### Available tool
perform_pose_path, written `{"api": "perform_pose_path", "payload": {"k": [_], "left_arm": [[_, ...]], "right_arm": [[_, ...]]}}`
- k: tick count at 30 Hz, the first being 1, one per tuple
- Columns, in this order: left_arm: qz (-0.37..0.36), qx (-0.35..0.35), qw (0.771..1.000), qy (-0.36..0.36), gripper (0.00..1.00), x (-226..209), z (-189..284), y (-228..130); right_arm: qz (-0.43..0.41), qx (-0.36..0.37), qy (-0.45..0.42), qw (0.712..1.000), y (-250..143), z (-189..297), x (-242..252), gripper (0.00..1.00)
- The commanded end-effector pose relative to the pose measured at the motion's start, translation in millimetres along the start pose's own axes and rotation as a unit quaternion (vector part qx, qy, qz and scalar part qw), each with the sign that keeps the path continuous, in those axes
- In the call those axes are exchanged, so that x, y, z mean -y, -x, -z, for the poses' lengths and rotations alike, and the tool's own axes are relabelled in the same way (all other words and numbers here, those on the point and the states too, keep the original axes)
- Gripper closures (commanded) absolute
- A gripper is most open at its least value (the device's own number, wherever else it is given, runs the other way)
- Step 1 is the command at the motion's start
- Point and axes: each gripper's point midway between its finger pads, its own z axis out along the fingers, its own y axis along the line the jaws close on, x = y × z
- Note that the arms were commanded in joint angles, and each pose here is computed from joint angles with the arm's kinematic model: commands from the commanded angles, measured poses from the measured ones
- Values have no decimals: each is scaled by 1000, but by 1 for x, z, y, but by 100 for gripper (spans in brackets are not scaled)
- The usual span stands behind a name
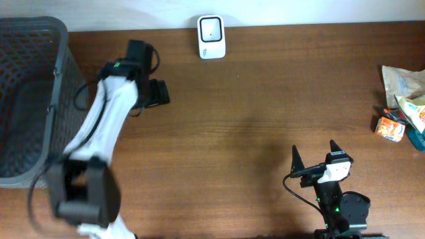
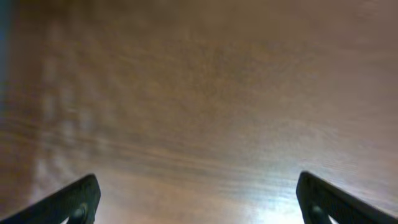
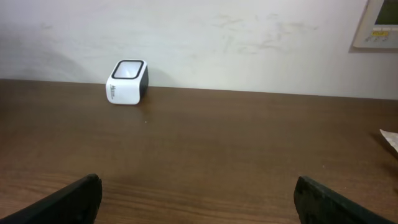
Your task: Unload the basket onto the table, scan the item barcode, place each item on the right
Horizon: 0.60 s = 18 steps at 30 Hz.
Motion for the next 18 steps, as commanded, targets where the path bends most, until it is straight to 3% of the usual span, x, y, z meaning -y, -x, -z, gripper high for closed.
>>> {"api": "perform_pose_path", "payload": {"k": [1,6,12,18], "left_arm": [[-73,68,995,-28,1,-11,37,-16],[-138,168,973,-72,1,-14,67,-43],[-147,262,950,-82,1,-40,102,-98],[-136,403,900,-94,1,-65,154,-141]], "right_arm": [[0,1,-6,1000,-2,0,3,2],[0,1,-6,1000,-2,0,3,2],[0,1,-6,1000,-2,0,3,2],[0,1,-6,1000,-2,0,3,1]]}}
